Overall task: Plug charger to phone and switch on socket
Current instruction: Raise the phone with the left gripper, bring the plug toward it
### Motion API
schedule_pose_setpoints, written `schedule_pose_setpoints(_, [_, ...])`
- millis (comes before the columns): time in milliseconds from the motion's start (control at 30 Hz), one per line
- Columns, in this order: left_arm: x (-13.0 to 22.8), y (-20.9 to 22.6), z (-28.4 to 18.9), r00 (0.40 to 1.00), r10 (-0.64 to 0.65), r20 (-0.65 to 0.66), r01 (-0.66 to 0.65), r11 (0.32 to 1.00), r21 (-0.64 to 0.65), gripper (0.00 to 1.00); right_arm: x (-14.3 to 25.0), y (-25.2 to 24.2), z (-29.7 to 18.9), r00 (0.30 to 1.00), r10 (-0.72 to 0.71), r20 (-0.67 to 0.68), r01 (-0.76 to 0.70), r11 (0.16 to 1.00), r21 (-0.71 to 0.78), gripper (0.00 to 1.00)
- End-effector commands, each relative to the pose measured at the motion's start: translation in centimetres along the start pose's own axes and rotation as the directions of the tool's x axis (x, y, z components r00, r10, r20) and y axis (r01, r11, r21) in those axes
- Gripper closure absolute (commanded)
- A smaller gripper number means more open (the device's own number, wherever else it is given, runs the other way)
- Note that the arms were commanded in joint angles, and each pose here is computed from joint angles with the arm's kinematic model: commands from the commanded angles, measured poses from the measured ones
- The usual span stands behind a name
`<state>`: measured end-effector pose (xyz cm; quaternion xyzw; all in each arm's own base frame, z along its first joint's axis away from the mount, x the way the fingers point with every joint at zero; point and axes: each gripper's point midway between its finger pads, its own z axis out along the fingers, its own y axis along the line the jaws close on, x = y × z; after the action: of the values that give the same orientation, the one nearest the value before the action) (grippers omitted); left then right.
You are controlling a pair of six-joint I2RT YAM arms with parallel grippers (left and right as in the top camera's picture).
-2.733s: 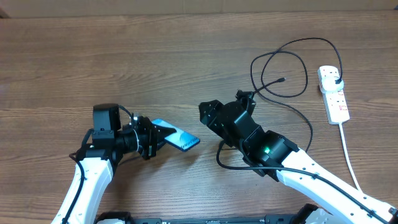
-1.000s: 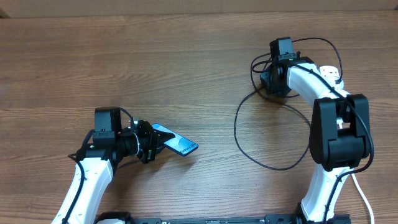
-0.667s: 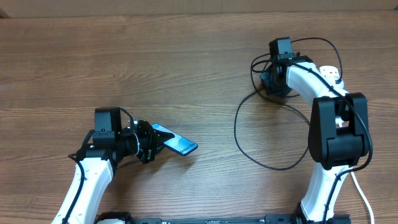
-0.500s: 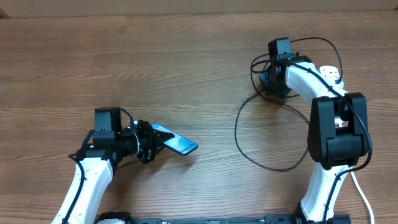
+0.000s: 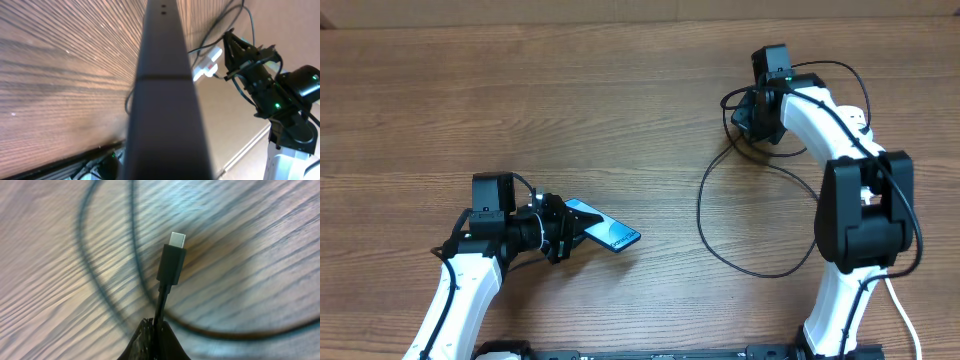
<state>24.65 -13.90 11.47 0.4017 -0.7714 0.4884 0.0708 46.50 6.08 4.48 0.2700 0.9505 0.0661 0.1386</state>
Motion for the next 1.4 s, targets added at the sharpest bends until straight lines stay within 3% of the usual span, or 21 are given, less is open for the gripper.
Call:
schedule_pose_setpoints(0, [2.4,-1.3,-0.3,0.991,0.030,-0.130,-0.022,0.998,0.060,0.96,-1.1,3.5,-7.8,0.996,-0.055,0.072,0.067,0.982,-0.178,0.96])
schedule_pose_setpoints(100, [2.8,-1.6,-0.4,0.986,0.048,-0.157,-0.036,0.996,0.077,0.96,0.5,5.4,-12.0,0.984,-0.167,0.066,0.180,0.932,-0.314,0.96])
schedule_pose_setpoints(200, [2.9,-2.2,-0.4,0.982,0.097,-0.160,-0.081,0.991,0.105,0.96,3.2,7.7,-16.0,0.933,-0.352,0.081,0.345,0.803,-0.487,0.96])
schedule_pose_setpoints(267, [2.9,-3.4,-0.6,0.973,0.169,-0.156,-0.145,0.977,0.154,0.96,4.9,8.1,-16.7,0.895,-0.439,0.078,0.413,0.747,-0.521,0.96])
schedule_pose_setpoints(500, [3.3,-7.9,-4.0,0.892,0.429,-0.141,-0.350,0.854,0.385,0.96,12.6,5.6,-11.3,0.823,-0.553,-0.126,0.456,0.777,-0.434,0.96])
schedule_pose_setpoints(667, [2.6,-8.4,-6.4,0.887,0.443,-0.127,-0.349,0.826,0.443,0.96,17.5,3.6,-6.5,0.780,-0.597,-0.187,0.524,0.786,-0.327,0.96])
schedule_pose_setpoints(867, [1.7,-8.5,-6.9,0.900,0.427,-0.090,-0.348,0.826,0.444,0.95,18.0,2.7,-4.3,0.817,-0.557,-0.149,0.528,0.827,-0.192,0.96])
schedule_pose_setpoints(1367, [0.5,-8.6,-6.6,0.904,0.428,-0.017,-0.382,0.823,0.420,0.93,18.8,4.8,-4.4,0.795,-0.600,-0.094,0.569,0.790,-0.228,0.96])
